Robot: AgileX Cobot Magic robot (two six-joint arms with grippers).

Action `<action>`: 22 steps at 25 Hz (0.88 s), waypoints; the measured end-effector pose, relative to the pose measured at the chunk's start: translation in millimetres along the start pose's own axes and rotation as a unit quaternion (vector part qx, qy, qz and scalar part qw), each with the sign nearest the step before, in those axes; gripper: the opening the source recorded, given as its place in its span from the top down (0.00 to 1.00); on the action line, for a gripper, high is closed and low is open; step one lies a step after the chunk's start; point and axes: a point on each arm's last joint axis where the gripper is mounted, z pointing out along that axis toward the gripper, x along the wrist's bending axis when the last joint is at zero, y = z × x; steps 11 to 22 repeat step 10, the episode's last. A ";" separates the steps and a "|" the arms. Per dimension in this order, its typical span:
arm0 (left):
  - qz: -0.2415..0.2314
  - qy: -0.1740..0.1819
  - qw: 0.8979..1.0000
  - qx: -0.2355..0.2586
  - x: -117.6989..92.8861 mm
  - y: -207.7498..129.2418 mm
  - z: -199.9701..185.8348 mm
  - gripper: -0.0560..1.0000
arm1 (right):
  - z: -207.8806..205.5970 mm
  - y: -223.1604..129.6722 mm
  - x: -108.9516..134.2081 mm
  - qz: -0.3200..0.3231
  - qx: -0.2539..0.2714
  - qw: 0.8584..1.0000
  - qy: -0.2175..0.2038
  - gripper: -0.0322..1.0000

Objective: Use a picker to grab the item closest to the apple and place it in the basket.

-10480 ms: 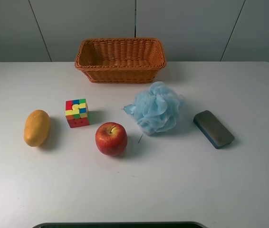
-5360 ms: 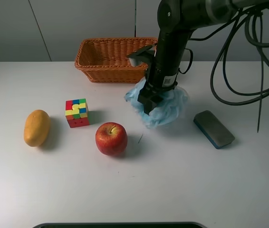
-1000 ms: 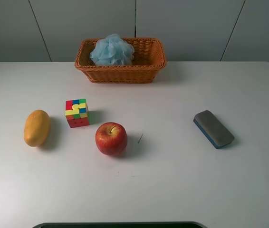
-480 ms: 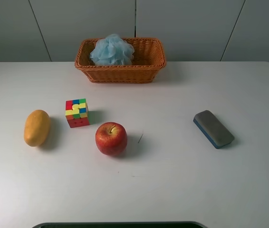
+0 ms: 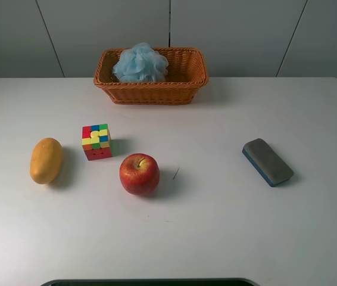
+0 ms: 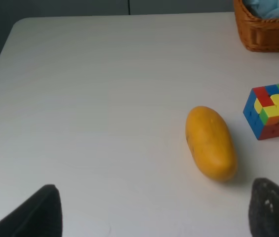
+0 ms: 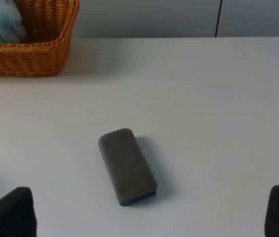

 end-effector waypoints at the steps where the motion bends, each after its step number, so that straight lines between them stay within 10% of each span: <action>1: 0.000 0.000 1.000 0.000 0.0 0.0 0.0 0.26 | 0.0 0.0 0.0 0.000 0.000 1.000 0.000 0.29; 22: 0.000 0.000 1.000 0.000 0.0 0.0 0.0 0.26 | 0.0 0.0 0.0 0.000 0.000 1.000 0.000 0.29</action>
